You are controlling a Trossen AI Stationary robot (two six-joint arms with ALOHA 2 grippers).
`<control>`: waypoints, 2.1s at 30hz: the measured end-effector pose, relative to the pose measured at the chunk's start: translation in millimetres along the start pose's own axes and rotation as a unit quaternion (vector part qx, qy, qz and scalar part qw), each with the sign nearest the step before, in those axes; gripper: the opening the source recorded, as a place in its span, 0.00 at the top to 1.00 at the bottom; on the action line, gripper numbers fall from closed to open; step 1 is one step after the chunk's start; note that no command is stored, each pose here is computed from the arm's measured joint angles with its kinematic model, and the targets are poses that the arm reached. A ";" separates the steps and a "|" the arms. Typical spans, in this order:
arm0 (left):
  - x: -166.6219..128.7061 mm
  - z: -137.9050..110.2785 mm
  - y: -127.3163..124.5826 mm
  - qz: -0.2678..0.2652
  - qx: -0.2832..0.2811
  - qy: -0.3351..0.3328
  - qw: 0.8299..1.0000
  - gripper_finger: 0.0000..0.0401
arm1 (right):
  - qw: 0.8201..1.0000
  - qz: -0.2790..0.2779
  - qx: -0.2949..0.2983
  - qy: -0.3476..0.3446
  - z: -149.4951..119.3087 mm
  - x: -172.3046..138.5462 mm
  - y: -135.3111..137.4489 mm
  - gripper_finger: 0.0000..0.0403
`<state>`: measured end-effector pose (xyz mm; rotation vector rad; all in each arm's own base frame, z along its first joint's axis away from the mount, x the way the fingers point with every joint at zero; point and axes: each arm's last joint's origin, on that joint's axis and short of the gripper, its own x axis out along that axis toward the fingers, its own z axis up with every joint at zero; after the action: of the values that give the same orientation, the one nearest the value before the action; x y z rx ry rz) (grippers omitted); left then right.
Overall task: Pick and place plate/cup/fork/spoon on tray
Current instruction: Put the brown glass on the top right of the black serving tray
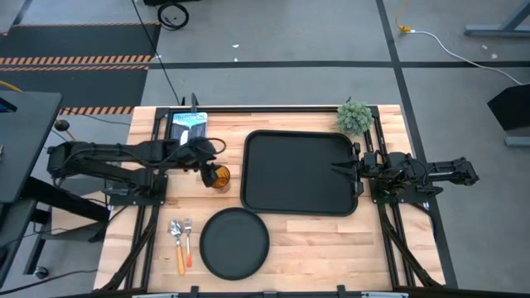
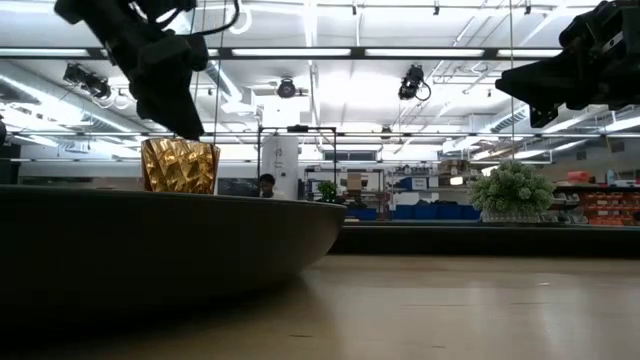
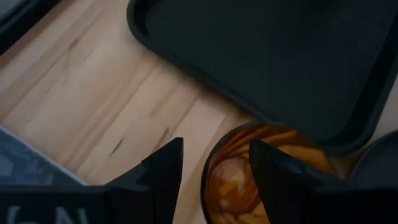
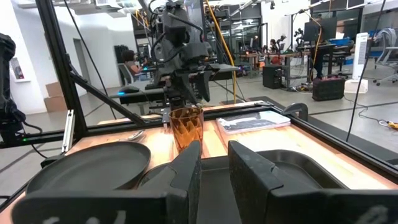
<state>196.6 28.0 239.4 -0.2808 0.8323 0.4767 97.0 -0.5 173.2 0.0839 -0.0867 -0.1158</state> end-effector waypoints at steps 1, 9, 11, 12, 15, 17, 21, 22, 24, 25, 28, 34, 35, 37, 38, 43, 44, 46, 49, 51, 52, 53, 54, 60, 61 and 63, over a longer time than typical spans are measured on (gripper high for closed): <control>1.0 1.5 -0.9 0.003 0.009 0.011 1.000 0.52 | 1.000 0.000 0.000 0.000 0.0 0.0 0.0 0.78; 10.9 4.8 -6.8 -0.006 0.040 0.090 0.995 0.54 | 1.000 0.000 0.000 0.000 -0.1 0.0 0.0 0.78; 14.0 3.4 -6.7 -0.001 0.042 0.103 0.994 0.55 | 1.000 0.000 0.000 0.000 0.0 0.0 0.0 0.78; 15.4 3.1 -6.2 0.001 0.039 0.107 0.993 0.56 | 1.000 0.000 0.000 0.000 0.0 0.0 0.0 0.78; 20.5 3.1 -4.4 -0.005 0.025 0.123 0.992 0.57 | 1.000 0.000 0.000 -0.001 0.0 0.0 0.0 0.78; 23.6 2.5 -2.7 -0.008 0.011 0.136 0.991 0.57 | 1.000 0.000 0.000 0.000 -0.1 0.0 0.0 0.78; 29.9 2.6 0.1 -0.011 -0.004 0.151 0.988 0.57 | 1.000 0.000 0.000 0.000 0.0 0.0 0.0 0.78; 31.2 2.7 0.4 -0.009 -0.008 0.153 0.988 0.57 | 1.000 0.000 0.000 0.000 -0.1 0.0 0.0 0.78; 32.5 2.3 0.4 -0.007 -0.010 0.157 0.988 0.57 | 1.000 0.000 0.000 0.000 0.1 0.0 0.0 0.78; 32.4 2.3 0.4 -0.007 -0.010 0.156 0.988 0.57 | 1.000 0.000 0.000 0.000 0.0 0.0 0.0 0.78; 32.3 2.3 0.3 -0.006 -0.019 0.156 0.988 0.57 | 1.000 0.000 0.000 0.000 -0.1 0.0 0.0 0.78; 32.1 1.8 0.5 -0.003 -0.028 0.159 0.987 0.66 | 1.000 0.000 0.000 0.000 0.0 0.0 0.0 0.78; 32.1 1.8 0.5 -0.003 -0.028 0.159 0.987 0.68 | 1.000 0.000 0.000 0.000 -0.1 0.0 0.0 0.78; 32.2 1.9 0.5 -0.003 -0.029 0.158 0.987 0.73 | 1.000 0.000 0.000 0.000 0.0 0.0 0.0 0.78; 32.2 1.9 0.5 -0.003 -0.028 0.158 0.987 0.75 | 1.000 0.000 0.000 0.000 -0.1 0.0 0.0 0.78; 32.1 1.9 0.6 -0.003 -0.026 0.158 0.987 0.86 | 1.000 0.000 0.000 0.000 0.0 0.0 0.0 0.78; 32.1 1.9 0.6 -0.002 -0.026 0.158 0.987 0.88 | 1.000 0.000 0.000 0.000 0.0 0.0 0.0 0.78; 32.1 2.0 0.8 0.001 -0.026 0.156 0.987 0.91 | 1.000 0.000 0.000 0.000 0.0 0.0 0.0 0.78; 32.1 2.1 1.0 0.004 -0.027 0.155 0.988 0.94 | 1.000 0.000 0.000 0.000 0.0 0.0 0.0 0.78; 32.1 2.1 1.0 0.004 -0.027 0.155 0.988 0.95 | 1.000 0.000 0.000 0.000 -0.1 0.0 0.0 0.78; 32.0 2.1 1.0 0.005 -0.031 0.155 0.987 0.95 | 1.000 0.000 0.000 0.000 -0.1 0.0 0.0 0.78; 32.0 2.1 1.1 0.007 -0.039 0.154 0.987 0.95 | 1.000 0.000 0.000 0.000 -0.1 0.0 0.0 0.78; 32.1 2.3 1.6 0.008 -0.046 0.154 0.987 0.95 | 1.000 0.000 0.000 0.000 -0.1 0.0 0.0 0.78; 24.6 21.3 6.1 0.011 -0.087 0.127 0.988 0.95 | 1.000 0.000 0.000 0.000 0.0 0.0 0.0 0.78; 22.2 27.0 7.2 0.010 -0.092 0.118 0.989 0.95 | 1.000 0.000 0.000 0.000 -0.1 0.0 0.0 0.78; 16.4 39.7 10.5 0.008 -0.101 0.098 0.990 0.95 | 1.000 0.000 0.000 0.000 0.0 0.0 0.0 0.78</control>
<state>226.1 58.4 251.9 -0.5137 0.9789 0.5566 97.0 -0.5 173.2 0.0837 -0.0866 -0.1158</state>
